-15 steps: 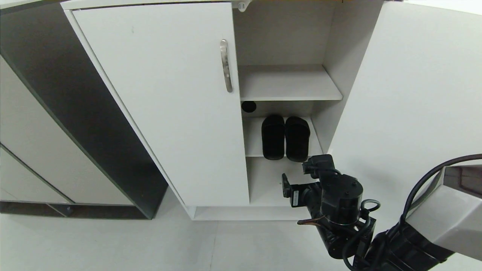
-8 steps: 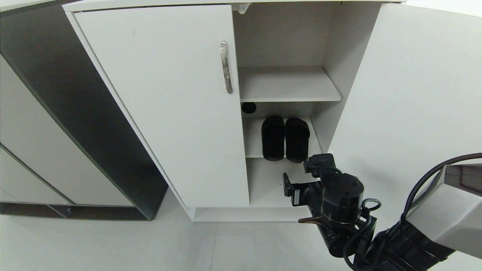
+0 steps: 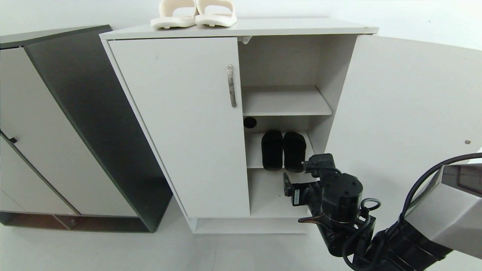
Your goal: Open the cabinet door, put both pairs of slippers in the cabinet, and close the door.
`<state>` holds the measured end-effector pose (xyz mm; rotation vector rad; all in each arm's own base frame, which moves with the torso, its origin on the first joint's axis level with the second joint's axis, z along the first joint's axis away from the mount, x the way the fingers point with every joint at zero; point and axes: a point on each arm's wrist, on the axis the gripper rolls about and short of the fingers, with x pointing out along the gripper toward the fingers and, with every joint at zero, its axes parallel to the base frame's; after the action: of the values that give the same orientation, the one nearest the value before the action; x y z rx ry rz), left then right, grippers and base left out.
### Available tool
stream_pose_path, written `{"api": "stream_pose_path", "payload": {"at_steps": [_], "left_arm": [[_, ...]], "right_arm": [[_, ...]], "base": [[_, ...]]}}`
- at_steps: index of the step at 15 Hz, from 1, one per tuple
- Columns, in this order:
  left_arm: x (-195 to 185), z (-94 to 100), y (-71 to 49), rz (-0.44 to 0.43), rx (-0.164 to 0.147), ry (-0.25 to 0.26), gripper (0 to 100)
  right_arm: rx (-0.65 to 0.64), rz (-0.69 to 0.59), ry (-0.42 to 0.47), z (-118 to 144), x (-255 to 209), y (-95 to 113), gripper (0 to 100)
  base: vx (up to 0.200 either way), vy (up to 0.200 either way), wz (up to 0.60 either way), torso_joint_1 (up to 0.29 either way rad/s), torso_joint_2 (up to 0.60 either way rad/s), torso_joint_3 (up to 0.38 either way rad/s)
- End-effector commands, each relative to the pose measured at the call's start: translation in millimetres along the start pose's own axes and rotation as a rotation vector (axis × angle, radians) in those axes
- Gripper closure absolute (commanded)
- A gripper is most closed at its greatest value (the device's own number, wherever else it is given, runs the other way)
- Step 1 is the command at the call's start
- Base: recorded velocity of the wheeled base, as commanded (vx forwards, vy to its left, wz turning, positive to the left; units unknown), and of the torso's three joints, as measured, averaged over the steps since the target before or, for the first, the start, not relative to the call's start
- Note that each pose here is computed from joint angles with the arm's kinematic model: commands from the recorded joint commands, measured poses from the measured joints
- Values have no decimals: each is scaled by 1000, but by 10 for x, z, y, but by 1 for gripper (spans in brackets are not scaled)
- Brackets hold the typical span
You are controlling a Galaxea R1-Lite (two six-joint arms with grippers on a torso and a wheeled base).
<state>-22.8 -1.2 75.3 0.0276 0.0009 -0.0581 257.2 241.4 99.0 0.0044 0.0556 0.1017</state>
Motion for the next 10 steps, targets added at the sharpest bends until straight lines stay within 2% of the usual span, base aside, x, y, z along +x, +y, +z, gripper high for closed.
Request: {"api": "stream_pose_path", "payload": {"at_steps": [1, 4, 5, 10], "left_arm": [[1, 1, 0, 0, 1, 1, 100], [1, 1, 0, 0, -2, 1, 100], [1, 1, 0, 0, 1, 1, 100], [1, 1, 0, 1, -5, 1, 100]], "right_arm": [[2, 0, -3, 1, 22, 20, 0], [-17, 25, 21, -29, -56, -34, 0], [-21, 96, 31, 19, -152, -94, 0], [-40, 145, 64, 41, -273, -181, 0]], "base": [[0, 0, 0, -2, 2, 207], [0, 0, 0, 2, 1, 204], [0, 0, 0, 2, 7, 119], [0, 0, 0, 1, 0, 10]]}}
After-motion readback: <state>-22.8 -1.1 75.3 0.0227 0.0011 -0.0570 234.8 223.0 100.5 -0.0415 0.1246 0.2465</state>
